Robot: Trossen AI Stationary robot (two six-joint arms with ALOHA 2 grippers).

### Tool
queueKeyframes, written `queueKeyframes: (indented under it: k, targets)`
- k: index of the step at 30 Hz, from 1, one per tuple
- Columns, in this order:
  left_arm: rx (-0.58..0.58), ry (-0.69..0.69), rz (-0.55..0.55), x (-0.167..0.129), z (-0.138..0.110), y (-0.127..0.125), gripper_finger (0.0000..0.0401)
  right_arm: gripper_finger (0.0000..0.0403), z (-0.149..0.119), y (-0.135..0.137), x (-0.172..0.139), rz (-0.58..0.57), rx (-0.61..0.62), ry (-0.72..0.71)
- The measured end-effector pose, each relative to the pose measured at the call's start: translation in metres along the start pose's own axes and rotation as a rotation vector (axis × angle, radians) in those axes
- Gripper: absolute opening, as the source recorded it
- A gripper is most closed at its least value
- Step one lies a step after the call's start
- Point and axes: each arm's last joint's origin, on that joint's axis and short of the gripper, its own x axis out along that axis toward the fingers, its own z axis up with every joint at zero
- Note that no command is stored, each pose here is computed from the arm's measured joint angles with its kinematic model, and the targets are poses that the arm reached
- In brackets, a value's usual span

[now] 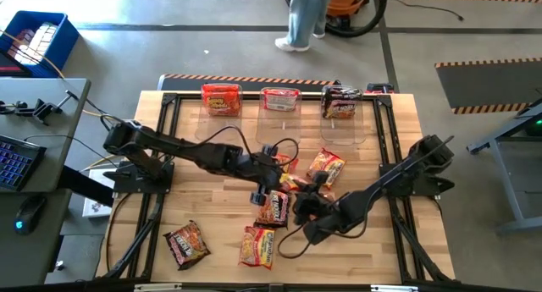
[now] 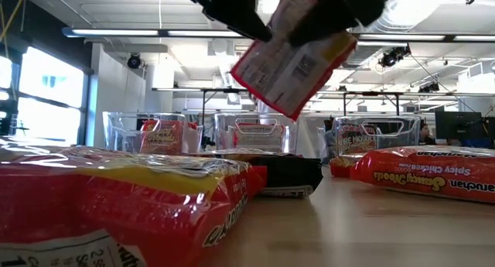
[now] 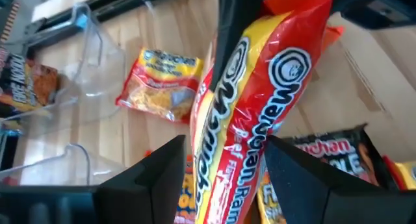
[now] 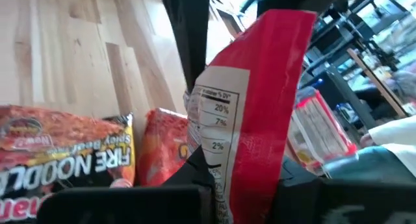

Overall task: Sort Maruchan noodles
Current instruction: Put the red noodle pack into the middle transparent bin

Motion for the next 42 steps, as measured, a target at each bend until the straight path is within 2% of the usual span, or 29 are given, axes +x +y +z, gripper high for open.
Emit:
queueKeyframes:
  k: [5, 15, 20, 25, 29, 35, 39, 42]
  targets:
    - [-0.008, 0.042, -0.020, -0.001, -0.003, -0.007, 0.0200, 0.0030, 0.008, -0.003, 0.009, 0.012, 0.020, -0.022]
    - [-0.008, 0.126, 0.010, -0.006, -0.009, -0.014, 0.0198, 0.0030, 0.026, -0.010, 0.027, 0.080, 0.038, -0.086]
    - [-0.005, 0.143, 0.044, -0.019, -0.011, -0.003, 0.0152, 0.0046, 0.028, -0.021, 0.041, 0.045, 0.070, -0.071]
    - [-0.019, 0.177, 0.051, -0.031, -0.019, 0.024, 0.0088, 0.0076, 0.029, -0.036, 0.061, 0.002, 0.099, -0.046]
    - [-0.043, 0.197, 0.054, -0.044, -0.030, 0.051, 0.0088, 0.0102, 0.029, -0.052, 0.075, -0.033, 0.102, -0.021]
    - [-0.086, 0.246, 0.083, -0.065, -0.048, 0.100, 0.0088, 0.0129, 0.032, -0.085, 0.084, -0.098, 0.007, 0.010]
    - [-0.121, 0.293, 0.116, -0.071, -0.058, 0.134, 0.0088, 0.0122, 0.027, -0.112, 0.086, -0.101, -0.047, 0.074]
    - [-0.139, 0.314, 0.103, -0.067, -0.065, 0.160, 0.0088, 0.0097, 0.016, -0.131, 0.095, -0.061, -0.006, 0.161]
